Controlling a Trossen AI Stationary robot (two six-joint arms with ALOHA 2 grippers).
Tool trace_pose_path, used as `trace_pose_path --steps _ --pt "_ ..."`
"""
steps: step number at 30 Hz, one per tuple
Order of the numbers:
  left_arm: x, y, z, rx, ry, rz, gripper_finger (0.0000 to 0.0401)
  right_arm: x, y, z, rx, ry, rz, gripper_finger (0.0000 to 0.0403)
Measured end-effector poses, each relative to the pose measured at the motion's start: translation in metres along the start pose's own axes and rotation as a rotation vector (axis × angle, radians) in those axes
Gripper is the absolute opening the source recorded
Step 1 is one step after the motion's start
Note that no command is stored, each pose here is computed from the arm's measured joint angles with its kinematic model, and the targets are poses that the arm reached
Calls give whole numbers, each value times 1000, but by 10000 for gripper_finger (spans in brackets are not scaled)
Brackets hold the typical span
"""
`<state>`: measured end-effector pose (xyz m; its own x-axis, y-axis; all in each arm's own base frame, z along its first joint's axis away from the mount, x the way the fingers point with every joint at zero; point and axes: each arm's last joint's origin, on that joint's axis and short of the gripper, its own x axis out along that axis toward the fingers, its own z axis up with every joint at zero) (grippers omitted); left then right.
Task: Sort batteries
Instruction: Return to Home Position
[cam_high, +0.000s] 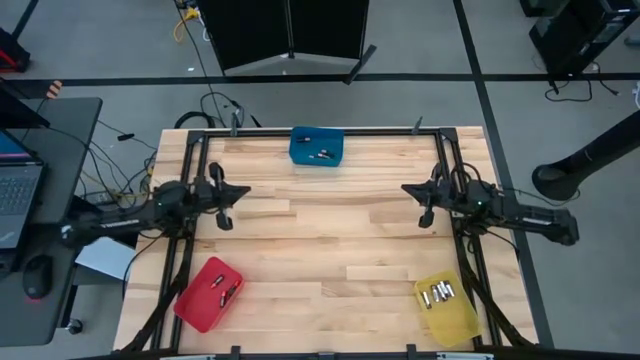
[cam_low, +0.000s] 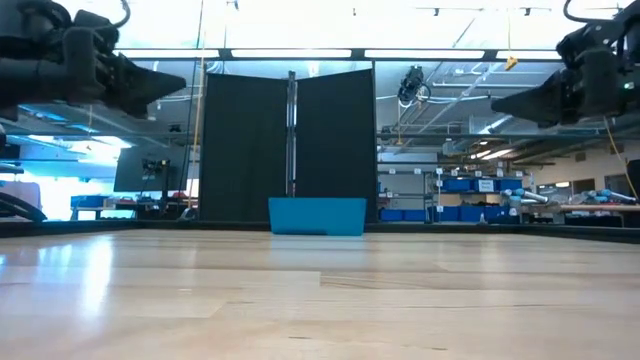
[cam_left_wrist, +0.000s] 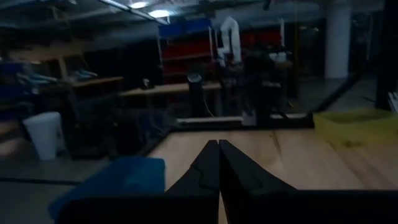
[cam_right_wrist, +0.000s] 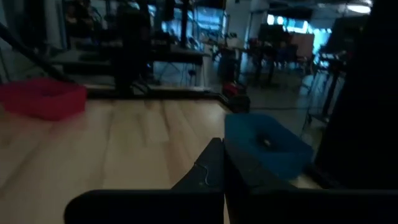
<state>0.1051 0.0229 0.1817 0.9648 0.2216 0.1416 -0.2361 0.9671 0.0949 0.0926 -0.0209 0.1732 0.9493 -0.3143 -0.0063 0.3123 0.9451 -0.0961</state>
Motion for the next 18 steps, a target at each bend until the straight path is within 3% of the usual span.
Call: trace_pose_path --steps 4,8,14,18 --pt "-11 3 3 3 -38 46 6 0 -4 -2 30 27 -36 3" --pt "-11 6 2 10 -25 119 6 3 -6 -6 38 -35 -27 3" --pt "-11 9 2 18 -27 144 6 3 -13 -7 68 -22 -49 3" --pt "-11 9 1 22 -17 148 6 3 -18 -8 76 -13 -125 5"
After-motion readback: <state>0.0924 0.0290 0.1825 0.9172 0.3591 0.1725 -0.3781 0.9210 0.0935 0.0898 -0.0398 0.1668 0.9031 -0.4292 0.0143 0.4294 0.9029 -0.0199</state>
